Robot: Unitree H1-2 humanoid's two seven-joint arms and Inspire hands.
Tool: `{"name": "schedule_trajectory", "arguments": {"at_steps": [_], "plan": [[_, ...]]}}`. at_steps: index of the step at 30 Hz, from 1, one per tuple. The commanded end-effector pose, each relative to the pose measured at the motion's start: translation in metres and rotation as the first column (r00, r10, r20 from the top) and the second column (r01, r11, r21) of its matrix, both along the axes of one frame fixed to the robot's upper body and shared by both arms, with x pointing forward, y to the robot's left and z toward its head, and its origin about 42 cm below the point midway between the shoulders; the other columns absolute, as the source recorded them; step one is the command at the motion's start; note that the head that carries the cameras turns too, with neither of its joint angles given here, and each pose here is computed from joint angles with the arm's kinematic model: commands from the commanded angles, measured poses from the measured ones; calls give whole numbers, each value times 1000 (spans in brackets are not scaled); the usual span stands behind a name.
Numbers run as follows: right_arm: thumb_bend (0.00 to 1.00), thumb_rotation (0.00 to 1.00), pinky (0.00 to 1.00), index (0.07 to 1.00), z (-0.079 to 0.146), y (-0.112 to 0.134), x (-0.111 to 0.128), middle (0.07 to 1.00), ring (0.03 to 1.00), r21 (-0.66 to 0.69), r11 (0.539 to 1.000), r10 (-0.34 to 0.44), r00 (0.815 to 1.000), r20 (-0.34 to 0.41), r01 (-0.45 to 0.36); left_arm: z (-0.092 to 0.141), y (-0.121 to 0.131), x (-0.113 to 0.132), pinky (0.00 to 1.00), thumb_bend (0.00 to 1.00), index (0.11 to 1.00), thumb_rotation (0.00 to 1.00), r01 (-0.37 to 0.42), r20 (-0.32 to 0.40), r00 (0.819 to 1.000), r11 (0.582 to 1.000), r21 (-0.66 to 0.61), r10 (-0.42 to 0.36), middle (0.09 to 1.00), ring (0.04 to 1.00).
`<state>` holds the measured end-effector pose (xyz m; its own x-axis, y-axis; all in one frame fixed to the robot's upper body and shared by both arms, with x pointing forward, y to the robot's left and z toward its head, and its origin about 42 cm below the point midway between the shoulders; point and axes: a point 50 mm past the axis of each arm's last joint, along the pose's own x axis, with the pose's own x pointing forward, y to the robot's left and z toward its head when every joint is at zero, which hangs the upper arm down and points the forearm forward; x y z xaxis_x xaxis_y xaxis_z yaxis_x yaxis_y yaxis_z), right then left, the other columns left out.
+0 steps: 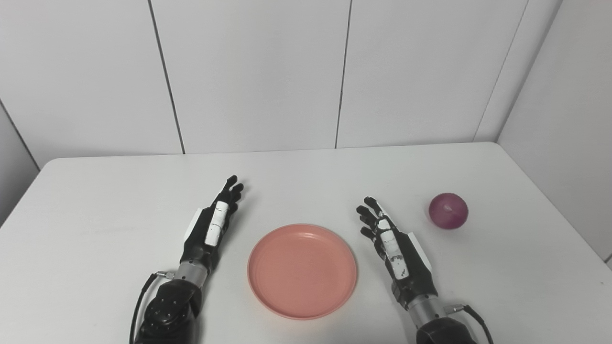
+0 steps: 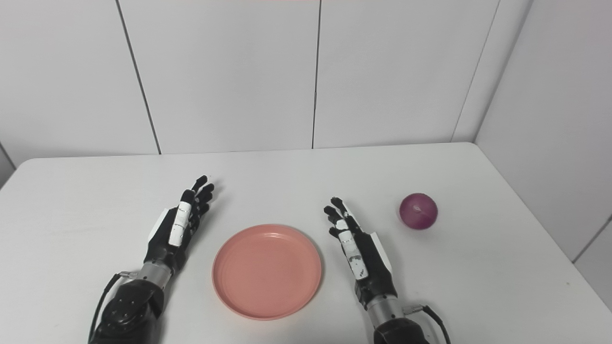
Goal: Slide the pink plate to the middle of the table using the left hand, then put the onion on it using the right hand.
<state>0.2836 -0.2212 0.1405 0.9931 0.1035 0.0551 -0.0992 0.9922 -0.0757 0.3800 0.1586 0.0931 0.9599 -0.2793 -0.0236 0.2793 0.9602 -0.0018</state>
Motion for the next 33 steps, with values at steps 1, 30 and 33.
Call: {"name": "schedule_trajectory", "arguments": {"at_steps": [1, 30, 33], "plan": [[917, 960, 872, 942, 40, -13, 15, 899, 917, -76, 997, -8, 984, 179, 22, -33, 0, -24, 1000, 780, 974, 1000, -17, -102, 995, 1000, -1, 17, 964, 984], [815, 692, 649, 802, 133, -126, 90, 795, 769, -882, 245, -14, 911, 412, 403, -29, 5, -21, 1000, 809, 983, 1000, 30, -118, 992, 998, -56, -36, 956, 965], [823, 659, 625, 790, 123, -134, 94, 777, 748, -902, 198, -12, 921, 388, 383, -29, 5, -21, 1000, 807, 983, 996, 31, -117, 992, 998, -56, -37, 954, 962]]}}
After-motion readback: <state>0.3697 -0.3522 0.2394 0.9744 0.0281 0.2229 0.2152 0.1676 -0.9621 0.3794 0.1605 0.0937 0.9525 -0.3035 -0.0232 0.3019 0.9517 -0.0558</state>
